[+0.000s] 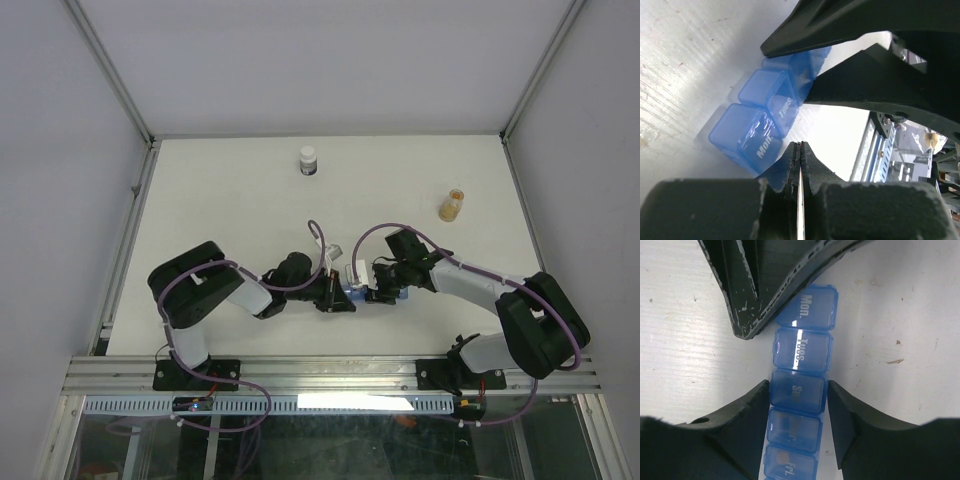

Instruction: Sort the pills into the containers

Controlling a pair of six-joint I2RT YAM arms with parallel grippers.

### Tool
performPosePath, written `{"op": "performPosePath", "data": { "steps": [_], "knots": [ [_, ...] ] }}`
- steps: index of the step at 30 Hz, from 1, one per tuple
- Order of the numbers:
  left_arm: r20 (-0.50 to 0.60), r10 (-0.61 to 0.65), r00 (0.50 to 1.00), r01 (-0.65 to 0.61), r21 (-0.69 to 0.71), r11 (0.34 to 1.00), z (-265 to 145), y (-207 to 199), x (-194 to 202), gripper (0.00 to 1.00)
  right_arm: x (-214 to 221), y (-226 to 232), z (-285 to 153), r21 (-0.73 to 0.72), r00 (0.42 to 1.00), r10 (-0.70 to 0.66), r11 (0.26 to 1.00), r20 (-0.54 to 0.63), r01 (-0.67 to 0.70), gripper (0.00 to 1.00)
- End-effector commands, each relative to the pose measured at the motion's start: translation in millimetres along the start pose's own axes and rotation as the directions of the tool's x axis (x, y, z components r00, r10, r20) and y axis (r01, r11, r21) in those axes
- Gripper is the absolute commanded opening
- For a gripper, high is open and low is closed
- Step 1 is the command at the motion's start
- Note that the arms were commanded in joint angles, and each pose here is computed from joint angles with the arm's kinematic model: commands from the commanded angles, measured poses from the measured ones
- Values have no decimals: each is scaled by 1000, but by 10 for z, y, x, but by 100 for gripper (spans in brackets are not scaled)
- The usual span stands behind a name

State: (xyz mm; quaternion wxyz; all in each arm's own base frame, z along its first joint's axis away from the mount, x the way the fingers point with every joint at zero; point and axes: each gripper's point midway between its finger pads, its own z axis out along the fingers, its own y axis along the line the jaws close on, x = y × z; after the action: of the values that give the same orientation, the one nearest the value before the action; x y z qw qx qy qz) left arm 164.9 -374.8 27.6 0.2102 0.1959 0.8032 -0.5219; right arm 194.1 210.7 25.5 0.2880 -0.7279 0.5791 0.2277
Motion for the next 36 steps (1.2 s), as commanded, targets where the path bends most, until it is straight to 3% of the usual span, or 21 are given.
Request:
{"op": "performPosePath", "data": {
  "steps": [1,4,12,23,30,36],
  "knots": [
    [91,102,991,-110,81,991,-182,-430,-338,0,-84,-37,-12,5,1000,-10,1000,21,10,51],
    [139,163,977,-179,107,978,-321,-616,-455,0,-90,-39,-11,3,1000,-7,1000,23,7,52],
    [167,220,961,-225,12,974,-402,-395,-580,2,-129,-54,-10,-9,999,39,999,28,-39,55],
    [128,221,967,-225,12,974,-308,-335,-551,0,-110,-49,3,-17,998,50,999,23,-50,52],
    [-24,43,999,-46,-147,988,-125,322,-71,0,-88,-48,14,-21,998,58,998,13,-57,51],
    [60,118,991,-111,-120,987,-252,120,-275,0,-87,-50,17,-24,998,66,998,11,-66,51]
  ]
}}
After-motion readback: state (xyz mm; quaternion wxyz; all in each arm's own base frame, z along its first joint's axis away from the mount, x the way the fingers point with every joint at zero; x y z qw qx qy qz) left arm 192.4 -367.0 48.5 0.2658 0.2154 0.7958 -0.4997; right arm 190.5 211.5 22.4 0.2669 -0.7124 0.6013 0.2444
